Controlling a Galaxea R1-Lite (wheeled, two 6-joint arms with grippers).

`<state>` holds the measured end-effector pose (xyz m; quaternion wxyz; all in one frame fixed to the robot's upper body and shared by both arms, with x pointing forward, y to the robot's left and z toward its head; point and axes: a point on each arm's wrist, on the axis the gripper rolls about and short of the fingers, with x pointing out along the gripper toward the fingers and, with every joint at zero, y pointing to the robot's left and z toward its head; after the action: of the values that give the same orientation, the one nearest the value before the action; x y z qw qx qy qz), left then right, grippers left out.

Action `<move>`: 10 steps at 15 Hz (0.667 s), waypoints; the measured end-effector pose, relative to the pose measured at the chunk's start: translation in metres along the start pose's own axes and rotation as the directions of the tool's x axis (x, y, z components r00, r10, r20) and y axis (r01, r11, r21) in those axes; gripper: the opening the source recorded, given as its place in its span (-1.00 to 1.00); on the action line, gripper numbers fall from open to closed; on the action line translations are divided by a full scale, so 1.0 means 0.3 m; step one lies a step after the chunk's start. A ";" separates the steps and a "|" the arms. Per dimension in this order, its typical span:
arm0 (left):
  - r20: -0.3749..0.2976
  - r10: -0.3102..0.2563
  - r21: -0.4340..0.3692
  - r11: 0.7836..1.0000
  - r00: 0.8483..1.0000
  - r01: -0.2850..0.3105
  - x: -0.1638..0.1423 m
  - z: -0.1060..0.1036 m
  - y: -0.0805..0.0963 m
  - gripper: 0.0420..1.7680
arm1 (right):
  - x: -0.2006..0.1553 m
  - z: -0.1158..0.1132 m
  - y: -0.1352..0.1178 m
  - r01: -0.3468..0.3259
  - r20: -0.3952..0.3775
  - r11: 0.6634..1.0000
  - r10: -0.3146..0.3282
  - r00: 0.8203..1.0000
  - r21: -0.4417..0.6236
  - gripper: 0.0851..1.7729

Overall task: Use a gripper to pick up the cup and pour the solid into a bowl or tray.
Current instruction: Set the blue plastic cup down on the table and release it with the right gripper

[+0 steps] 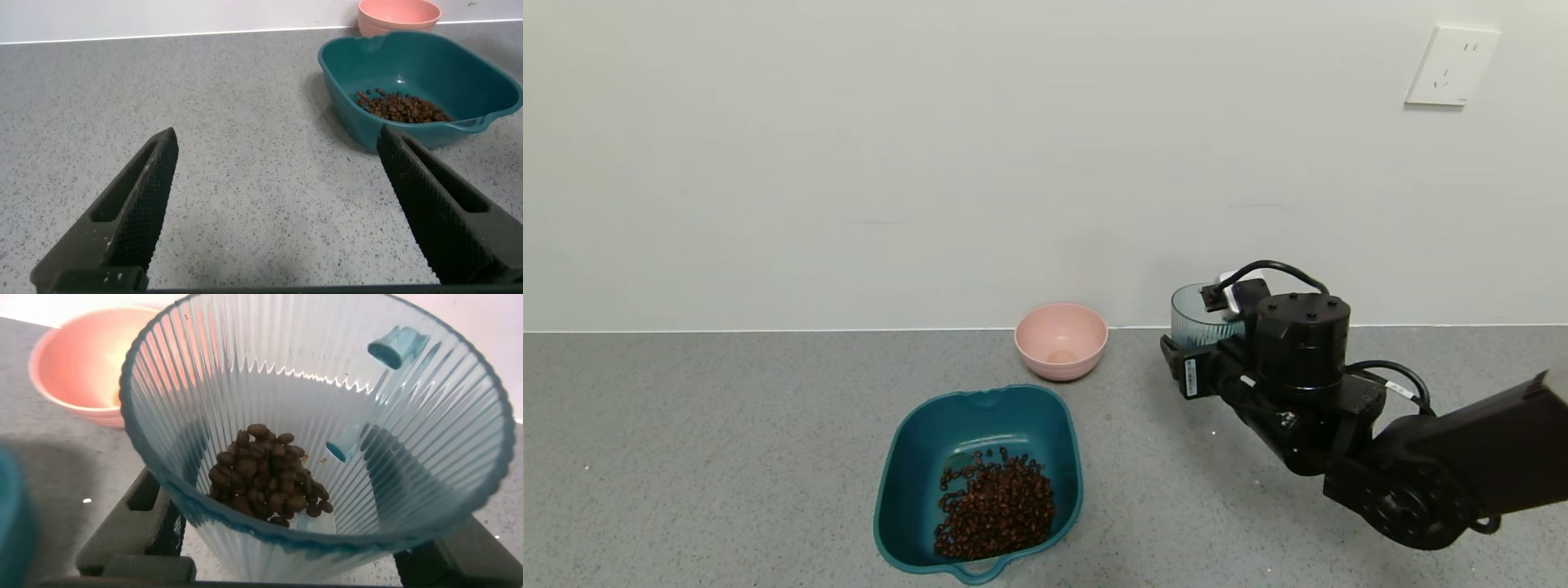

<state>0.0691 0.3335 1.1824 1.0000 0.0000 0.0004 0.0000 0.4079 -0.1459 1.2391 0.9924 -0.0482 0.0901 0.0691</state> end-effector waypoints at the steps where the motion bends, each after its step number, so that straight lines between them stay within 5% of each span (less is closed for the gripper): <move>1: 0.000 0.000 0.000 1.000 1.000 0.000 0.000 0.000 0.000 0.98 | 0.027 -0.026 -0.006 0.013 -0.004 1.000 -0.013 1.000 0.000 0.54; 10: 0.000 0.000 0.000 1.000 1.000 0.000 0.000 0.000 0.000 0.98 | 0.205 -0.185 0.022 0.045 -0.029 0.999 -0.045 0.999 -0.004 0.54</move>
<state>0.0691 0.3335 1.1824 1.0000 0.0000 0.0006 0.0000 0.4571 -0.1375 1.1728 0.9922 -0.0527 0.1034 0.0460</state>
